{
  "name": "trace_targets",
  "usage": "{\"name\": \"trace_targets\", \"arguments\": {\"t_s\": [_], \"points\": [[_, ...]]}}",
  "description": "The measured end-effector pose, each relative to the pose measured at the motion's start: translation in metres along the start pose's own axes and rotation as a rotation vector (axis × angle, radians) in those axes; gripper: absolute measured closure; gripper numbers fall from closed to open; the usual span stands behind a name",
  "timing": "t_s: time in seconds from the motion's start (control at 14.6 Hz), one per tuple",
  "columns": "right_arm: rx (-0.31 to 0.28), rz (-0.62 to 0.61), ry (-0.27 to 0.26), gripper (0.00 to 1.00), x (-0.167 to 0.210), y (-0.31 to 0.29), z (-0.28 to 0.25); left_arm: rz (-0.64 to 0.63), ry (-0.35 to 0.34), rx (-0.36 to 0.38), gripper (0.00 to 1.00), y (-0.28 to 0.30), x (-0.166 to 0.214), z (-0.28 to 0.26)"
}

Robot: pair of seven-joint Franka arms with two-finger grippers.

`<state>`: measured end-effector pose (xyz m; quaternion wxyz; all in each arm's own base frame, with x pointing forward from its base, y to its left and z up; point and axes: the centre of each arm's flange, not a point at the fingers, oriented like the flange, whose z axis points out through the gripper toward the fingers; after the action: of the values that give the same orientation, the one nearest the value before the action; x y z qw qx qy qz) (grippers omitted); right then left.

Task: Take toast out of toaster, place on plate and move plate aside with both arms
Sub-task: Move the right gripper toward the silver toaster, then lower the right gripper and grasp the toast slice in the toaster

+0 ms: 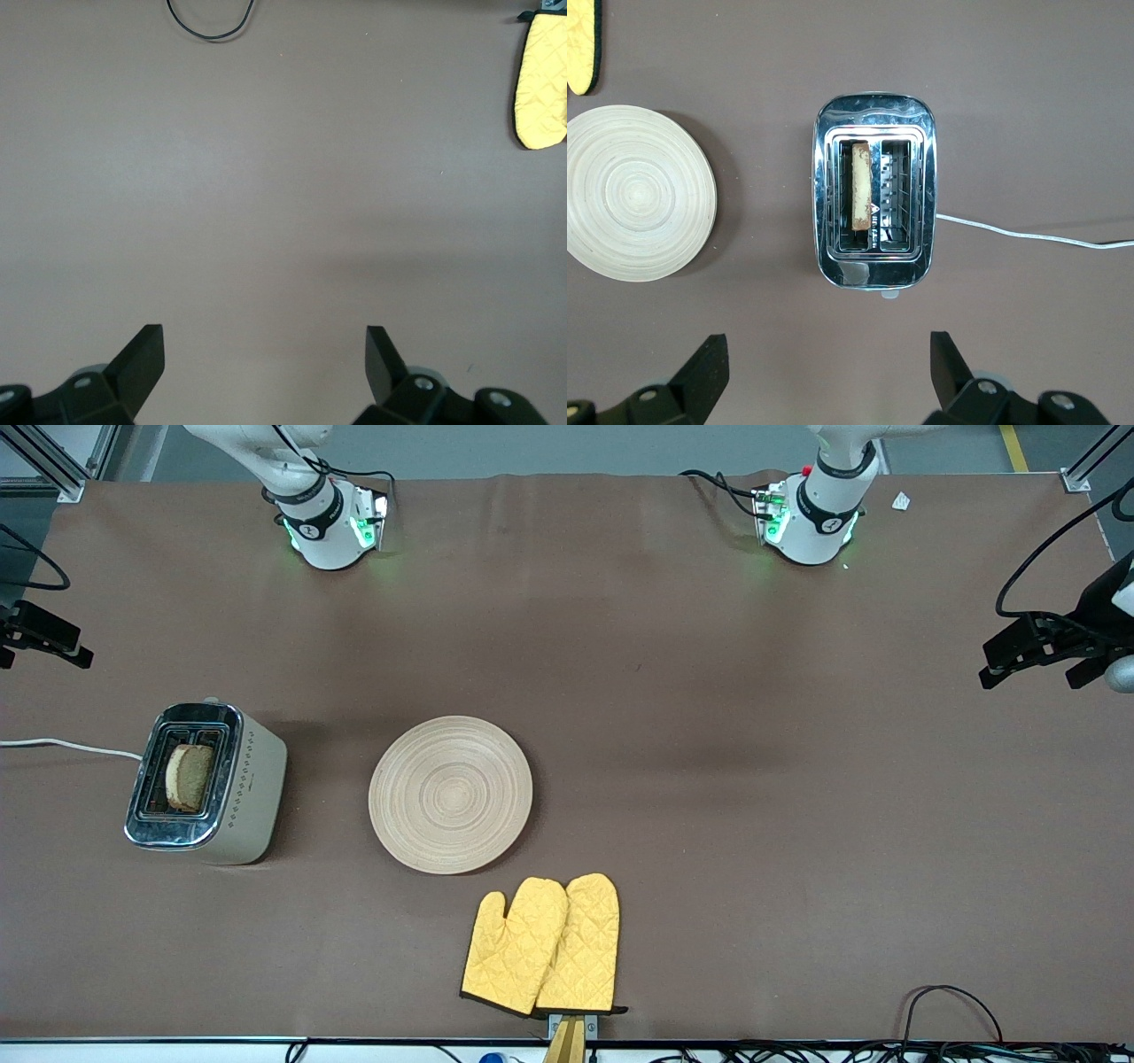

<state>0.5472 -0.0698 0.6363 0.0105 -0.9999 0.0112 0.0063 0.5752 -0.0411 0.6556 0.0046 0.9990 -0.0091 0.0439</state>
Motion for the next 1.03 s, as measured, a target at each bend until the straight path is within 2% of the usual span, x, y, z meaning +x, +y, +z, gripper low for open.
{"name": "trace_targets", "arguments": {"t_s": [0.27,0.41,0.62,1.03], "points": [[0.001,0.000,0.000,0.00,0.000,0.000,0.000,0.000,0.000,0.000,0.00,0.000,0.000,0.000],[0.000,0.000,0.017,0.00,0.005,0.000,0.008,0.000,0.000,0.000,0.00,0.000,0.000,0.000],[0.000,-0.009,0.031,0.00,0.020,-0.001,0.057,0.000,0.000,0.000,0.00,0.000,0.000,0.000],[0.002,-0.010,-0.034,0.00,0.052,0.002,0.164,0.001,0.001,0.000,0.00,0.000,0.000,0.000]]}}
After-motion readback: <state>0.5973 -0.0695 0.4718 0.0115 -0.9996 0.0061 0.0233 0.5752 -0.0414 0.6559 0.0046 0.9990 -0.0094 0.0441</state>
